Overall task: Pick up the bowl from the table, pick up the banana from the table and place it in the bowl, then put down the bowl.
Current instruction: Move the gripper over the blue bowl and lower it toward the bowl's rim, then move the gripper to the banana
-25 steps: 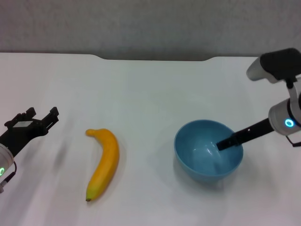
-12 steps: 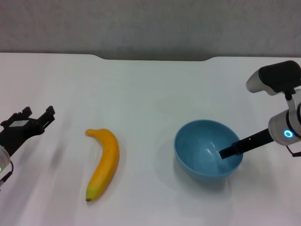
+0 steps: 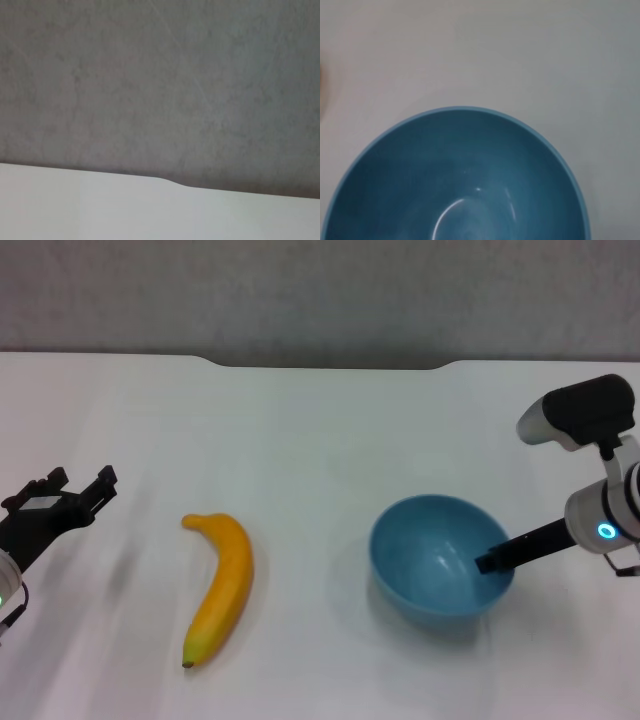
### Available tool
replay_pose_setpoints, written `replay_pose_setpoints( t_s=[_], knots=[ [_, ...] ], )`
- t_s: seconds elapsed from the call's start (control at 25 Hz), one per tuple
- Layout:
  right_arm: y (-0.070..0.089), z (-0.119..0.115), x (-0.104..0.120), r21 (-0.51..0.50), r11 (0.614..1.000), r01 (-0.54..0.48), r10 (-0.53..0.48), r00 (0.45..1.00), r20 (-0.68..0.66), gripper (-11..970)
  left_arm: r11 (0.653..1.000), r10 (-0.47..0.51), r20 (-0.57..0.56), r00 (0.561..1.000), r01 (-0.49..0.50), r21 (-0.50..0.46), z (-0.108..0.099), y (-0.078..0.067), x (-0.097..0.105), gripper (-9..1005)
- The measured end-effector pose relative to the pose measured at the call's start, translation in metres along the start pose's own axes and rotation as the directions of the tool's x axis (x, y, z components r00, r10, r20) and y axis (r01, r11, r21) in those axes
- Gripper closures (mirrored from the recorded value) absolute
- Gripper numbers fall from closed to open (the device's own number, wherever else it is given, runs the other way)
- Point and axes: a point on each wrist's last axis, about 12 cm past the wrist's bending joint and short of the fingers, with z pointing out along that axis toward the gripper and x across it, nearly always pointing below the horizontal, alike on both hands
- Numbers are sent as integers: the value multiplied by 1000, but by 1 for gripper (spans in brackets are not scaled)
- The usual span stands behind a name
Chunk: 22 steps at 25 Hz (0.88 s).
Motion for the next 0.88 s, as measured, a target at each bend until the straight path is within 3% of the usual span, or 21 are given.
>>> replay_pose_setpoints(
  t_s=[0.16, 0.6, 0.72, 0.88],
  knots=[
    [5, 4, 2, -32, 999, 13, -12, 999, 35, 712, 1000, -3, 1, 1000, 3, -5, -2, 2, 0, 259],
    [1, 1, 4, -34, 999, -11, 14, 996, 93, 892, 999, 49, -8, 999, -48, 23, 0, -3, 1, 259],
    [-11, -13, 19, -38, 997, -71, 77, 979, 188, 911, 994, 91, -17, 996, -90, 65, 3, -10, 0, 258],
    [-15, -29, 22, -17, 997, -69, 72, 960, 269, 924, 988, 99, -39, 994, -94, 121, 9, -20, -6, 257]
  ],
)
